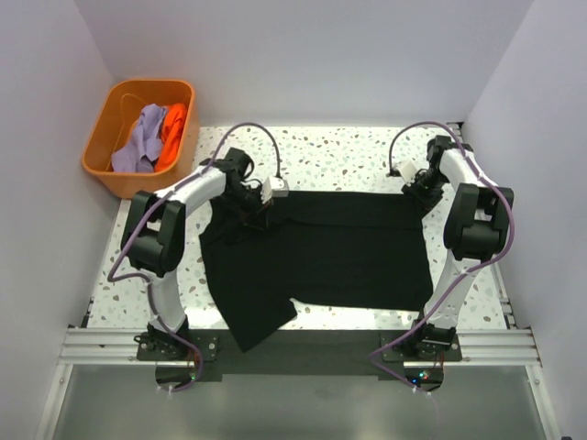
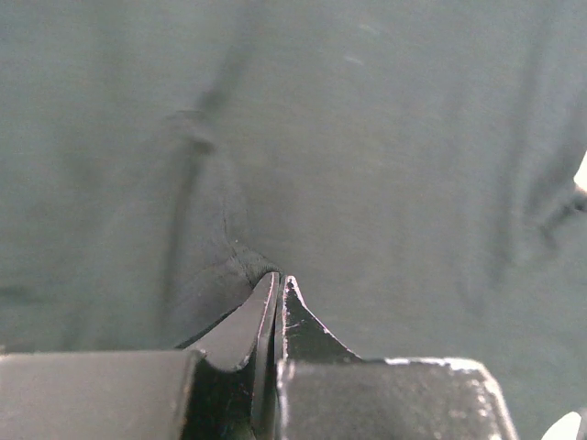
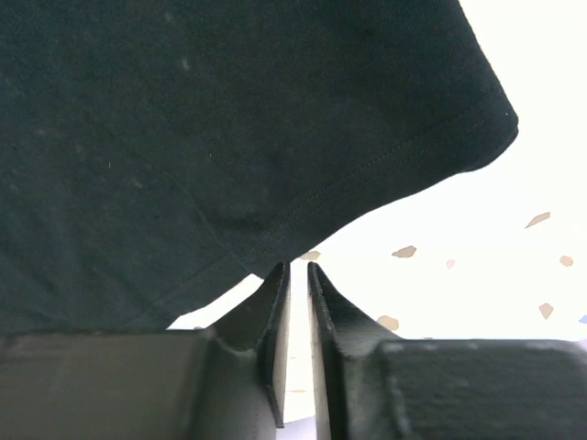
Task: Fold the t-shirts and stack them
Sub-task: Fold the tshirt
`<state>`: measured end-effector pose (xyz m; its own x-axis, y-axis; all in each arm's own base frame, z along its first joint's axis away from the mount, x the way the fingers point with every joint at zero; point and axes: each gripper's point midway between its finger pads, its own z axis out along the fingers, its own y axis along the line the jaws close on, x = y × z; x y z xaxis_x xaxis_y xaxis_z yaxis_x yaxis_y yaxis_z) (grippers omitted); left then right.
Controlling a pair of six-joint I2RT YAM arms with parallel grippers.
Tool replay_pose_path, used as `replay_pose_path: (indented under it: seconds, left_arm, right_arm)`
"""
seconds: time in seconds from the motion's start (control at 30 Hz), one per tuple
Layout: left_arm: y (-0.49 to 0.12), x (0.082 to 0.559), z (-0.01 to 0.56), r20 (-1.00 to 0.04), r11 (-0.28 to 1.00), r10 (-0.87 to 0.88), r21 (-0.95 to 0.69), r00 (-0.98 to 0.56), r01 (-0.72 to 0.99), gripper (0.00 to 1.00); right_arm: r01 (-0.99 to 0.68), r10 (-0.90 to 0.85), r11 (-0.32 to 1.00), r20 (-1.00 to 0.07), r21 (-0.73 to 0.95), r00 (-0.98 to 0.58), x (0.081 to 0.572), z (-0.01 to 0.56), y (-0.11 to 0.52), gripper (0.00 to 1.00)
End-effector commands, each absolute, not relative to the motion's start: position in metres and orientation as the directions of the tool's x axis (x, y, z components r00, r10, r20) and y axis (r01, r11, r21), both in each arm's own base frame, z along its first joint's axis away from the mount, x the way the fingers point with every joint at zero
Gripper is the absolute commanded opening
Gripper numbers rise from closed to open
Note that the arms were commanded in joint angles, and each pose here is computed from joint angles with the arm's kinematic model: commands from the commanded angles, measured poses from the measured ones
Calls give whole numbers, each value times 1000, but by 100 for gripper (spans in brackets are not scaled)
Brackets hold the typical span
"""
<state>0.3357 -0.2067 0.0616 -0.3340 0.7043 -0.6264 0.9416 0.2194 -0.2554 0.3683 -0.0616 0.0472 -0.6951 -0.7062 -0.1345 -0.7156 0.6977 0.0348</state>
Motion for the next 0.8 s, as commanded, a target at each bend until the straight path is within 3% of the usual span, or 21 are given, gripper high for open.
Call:
replay_pose_path:
  seconds: [0.0, 0.07, 0.1, 0.13, 0.2, 0.3, 0.47, 0.6, 0.77]
  left_arm:
    - [-217, 298, 74, -646, 116, 721, -243, -250, 963, 0]
    - [-214, 282, 62, -620, 107, 745, -253, -246, 962, 0]
    - [-213, 281, 61, -613, 101, 759, -225, -222, 969, 9]
    - [-212, 278, 60, -609, 88, 766, -218, -206, 972, 28]
    - [-209, 280, 65, -610, 89, 768, -199, -194, 976, 44]
    - [-208, 300, 88, -647, 137, 733, -164, -211, 977, 51]
    - [-160, 393, 136, -744, 474, 491, -209, -454, 855, 57]
    - [-111, 443, 134, -738, 711, 389, -139, -551, 689, 57]
    - [-80, 463, 108, -676, 837, 299, -153, -673, 525, 57]
  right_arm:
    - [-729, -721, 684, -166, -20, -673, 371, 72, -62, 18]
    - [-715, -708, 699, -167, -26, -686, 373, 72, -63, 22]
    - [-709, -703, 704, -170, -28, -691, 374, 73, -64, 23]
    - [-703, -696, 710, -180, -32, -695, 378, 76, -63, 24]
    - [-678, -671, 734, -189, -31, -717, 383, 76, -61, 27]
    - [-633, -625, 773, -219, -41, -749, 396, 81, -61, 32]
    - [-595, -583, 803, -264, -43, -768, 407, 89, -53, 41]
    - [-588, -577, 808, -261, -39, -774, 411, 83, -46, 41]
    - [-591, -585, 804, -266, -66, -766, 422, 77, -34, 40]
